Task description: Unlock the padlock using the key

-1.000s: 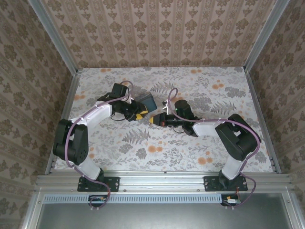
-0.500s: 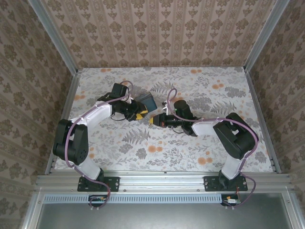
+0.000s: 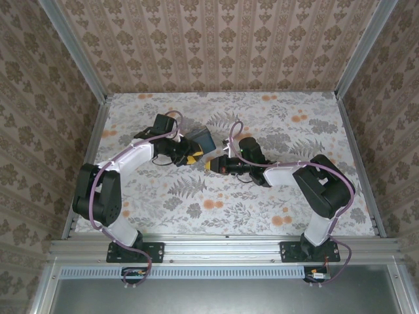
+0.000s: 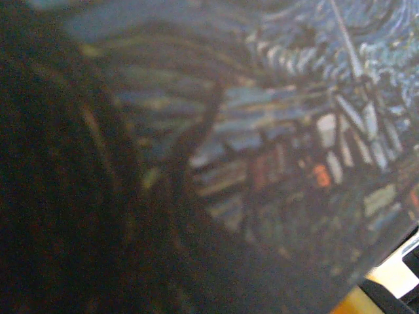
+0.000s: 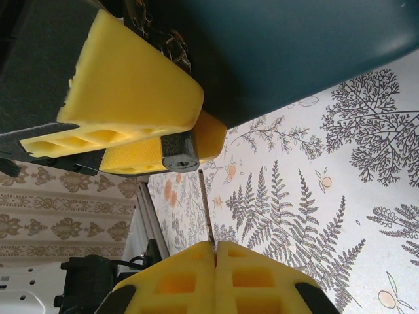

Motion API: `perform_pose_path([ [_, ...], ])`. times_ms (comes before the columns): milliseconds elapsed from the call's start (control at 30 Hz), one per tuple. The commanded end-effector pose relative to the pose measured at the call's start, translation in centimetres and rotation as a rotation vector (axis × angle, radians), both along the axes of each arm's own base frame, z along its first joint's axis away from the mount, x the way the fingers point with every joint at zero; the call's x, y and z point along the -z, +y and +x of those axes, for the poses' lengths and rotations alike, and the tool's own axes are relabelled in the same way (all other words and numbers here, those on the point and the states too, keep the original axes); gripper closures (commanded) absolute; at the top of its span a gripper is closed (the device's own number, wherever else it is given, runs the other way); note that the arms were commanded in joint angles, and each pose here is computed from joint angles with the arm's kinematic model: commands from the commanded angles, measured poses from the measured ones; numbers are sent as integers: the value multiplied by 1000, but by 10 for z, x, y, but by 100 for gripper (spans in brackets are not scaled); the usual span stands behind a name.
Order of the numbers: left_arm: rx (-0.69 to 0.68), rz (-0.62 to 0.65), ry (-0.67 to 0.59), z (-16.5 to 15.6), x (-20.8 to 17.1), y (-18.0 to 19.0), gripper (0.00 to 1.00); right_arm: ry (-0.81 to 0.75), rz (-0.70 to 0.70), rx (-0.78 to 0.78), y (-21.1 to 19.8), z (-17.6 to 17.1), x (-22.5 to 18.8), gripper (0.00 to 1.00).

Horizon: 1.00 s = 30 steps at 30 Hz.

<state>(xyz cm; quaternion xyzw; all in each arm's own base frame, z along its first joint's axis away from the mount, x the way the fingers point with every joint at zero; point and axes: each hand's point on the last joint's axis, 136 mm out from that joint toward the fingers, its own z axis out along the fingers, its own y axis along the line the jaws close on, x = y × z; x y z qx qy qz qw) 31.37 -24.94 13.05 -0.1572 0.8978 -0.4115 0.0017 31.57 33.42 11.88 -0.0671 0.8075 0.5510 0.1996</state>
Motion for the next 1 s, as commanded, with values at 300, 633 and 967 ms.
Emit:
perform_pose_path([
  [300, -43, 5, -54, 9, -10, 11, 92, -62, 49, -4, 5, 2, -27, 100],
  [633, -8, -26, -53, 6, -14, -7, 93, -52, 38, -16, 10, 4, -22, 100],
  [967, -2, -22, -56, 5, -17, -5, 93, -53, 6, -13, 7, 3, -16, 100],
])
